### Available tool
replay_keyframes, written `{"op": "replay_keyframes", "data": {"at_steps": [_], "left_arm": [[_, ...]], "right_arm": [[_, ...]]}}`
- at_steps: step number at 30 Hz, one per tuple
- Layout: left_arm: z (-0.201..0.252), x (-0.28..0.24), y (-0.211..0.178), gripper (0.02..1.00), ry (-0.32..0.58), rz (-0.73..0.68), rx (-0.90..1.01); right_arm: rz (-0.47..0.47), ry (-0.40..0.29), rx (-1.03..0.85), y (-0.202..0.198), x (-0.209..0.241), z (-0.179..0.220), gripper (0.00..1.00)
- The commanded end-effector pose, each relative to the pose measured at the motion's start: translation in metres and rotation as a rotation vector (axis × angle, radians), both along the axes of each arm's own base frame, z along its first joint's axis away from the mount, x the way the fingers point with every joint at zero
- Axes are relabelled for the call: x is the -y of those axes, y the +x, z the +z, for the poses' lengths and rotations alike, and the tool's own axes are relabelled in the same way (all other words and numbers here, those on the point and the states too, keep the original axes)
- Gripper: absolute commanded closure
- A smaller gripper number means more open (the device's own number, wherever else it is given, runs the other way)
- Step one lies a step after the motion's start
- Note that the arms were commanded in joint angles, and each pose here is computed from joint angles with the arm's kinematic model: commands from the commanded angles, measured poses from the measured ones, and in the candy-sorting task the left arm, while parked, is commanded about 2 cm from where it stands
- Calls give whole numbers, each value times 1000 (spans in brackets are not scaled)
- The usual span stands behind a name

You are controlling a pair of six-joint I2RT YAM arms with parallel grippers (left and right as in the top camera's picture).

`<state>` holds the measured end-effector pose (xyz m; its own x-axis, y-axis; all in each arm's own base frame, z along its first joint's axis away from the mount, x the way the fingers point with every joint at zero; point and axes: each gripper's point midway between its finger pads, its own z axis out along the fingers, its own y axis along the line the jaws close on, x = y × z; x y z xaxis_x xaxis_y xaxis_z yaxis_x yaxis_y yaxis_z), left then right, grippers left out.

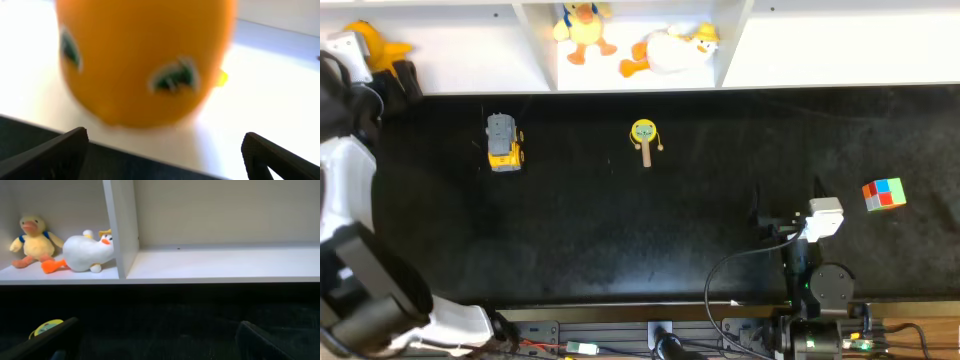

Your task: Store Toys

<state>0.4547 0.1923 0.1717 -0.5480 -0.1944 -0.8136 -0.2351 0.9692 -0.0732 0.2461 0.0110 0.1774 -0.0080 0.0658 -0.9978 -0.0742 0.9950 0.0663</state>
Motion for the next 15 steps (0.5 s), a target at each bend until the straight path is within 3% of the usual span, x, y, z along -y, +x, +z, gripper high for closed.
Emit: {"op": "replay_keyframes", "data": {"at_steps": [1, 15], "left_arm": [[16, 12, -19, 20, 56, -22, 19], [5, 39, -88, 20, 103, -6, -19]], "right_arm": [[1, -3, -3, 0, 0, -4, 5], [1, -3, -3, 0, 0, -4, 5]]}}
